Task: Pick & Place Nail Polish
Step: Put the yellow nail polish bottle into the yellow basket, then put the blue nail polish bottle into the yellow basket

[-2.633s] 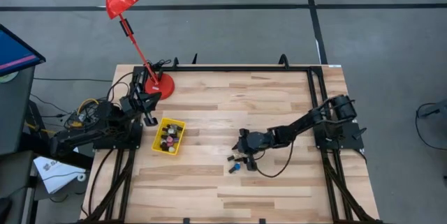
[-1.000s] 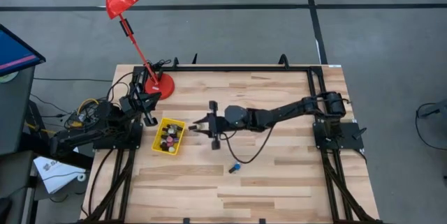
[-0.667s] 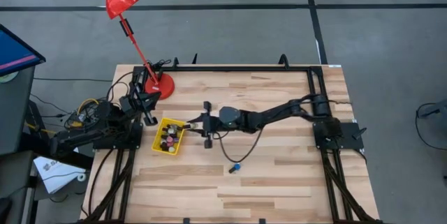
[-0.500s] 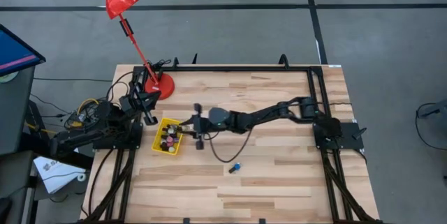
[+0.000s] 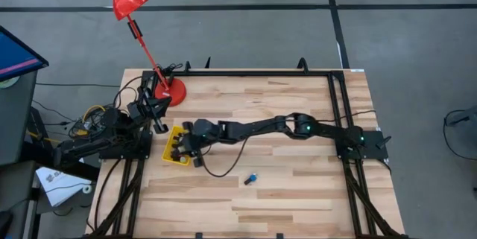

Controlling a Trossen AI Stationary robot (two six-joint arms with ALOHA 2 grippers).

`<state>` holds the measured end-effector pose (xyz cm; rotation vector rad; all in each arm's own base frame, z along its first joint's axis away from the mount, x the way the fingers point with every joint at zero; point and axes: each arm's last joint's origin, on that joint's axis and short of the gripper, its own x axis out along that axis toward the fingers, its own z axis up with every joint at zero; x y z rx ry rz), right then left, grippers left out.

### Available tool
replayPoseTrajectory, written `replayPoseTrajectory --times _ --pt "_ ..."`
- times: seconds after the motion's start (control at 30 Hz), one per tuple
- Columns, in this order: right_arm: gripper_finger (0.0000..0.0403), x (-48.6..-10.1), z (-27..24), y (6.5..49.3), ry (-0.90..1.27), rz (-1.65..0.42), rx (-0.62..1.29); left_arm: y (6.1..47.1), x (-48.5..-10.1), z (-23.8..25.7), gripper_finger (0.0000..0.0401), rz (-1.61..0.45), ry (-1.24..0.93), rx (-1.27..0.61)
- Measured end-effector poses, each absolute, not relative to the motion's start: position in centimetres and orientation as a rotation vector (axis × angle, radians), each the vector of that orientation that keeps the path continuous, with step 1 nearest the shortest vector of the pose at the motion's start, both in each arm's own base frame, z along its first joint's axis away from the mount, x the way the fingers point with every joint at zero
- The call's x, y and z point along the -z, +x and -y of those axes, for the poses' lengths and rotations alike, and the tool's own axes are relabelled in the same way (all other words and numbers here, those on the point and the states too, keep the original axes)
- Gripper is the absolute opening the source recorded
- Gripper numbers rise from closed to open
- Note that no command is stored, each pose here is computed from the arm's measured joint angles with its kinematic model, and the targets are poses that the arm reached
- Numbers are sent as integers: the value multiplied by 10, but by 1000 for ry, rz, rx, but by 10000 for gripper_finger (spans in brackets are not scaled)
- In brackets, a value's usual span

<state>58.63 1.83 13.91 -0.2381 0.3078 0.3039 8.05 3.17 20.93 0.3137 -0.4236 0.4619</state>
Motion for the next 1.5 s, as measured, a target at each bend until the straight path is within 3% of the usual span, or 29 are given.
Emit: replayPoseTrajectory --times 0.57,0.93,1.17,1.5 --pt "125 -129 -10 584 -311 -402 -431 80 -209 -32 14 424 313 -462" --pt "207 -133 -8 583 -304 -422 -428 80 -209 -32 14 424 313 -462" --pt "216 -185 -5 557 -258 -612 -453 80 -209 -32 14 424 314 -462" --pt "195 -264 -29 467 -137 -1118 -512 81 -209 -32 14 423 314 -462"
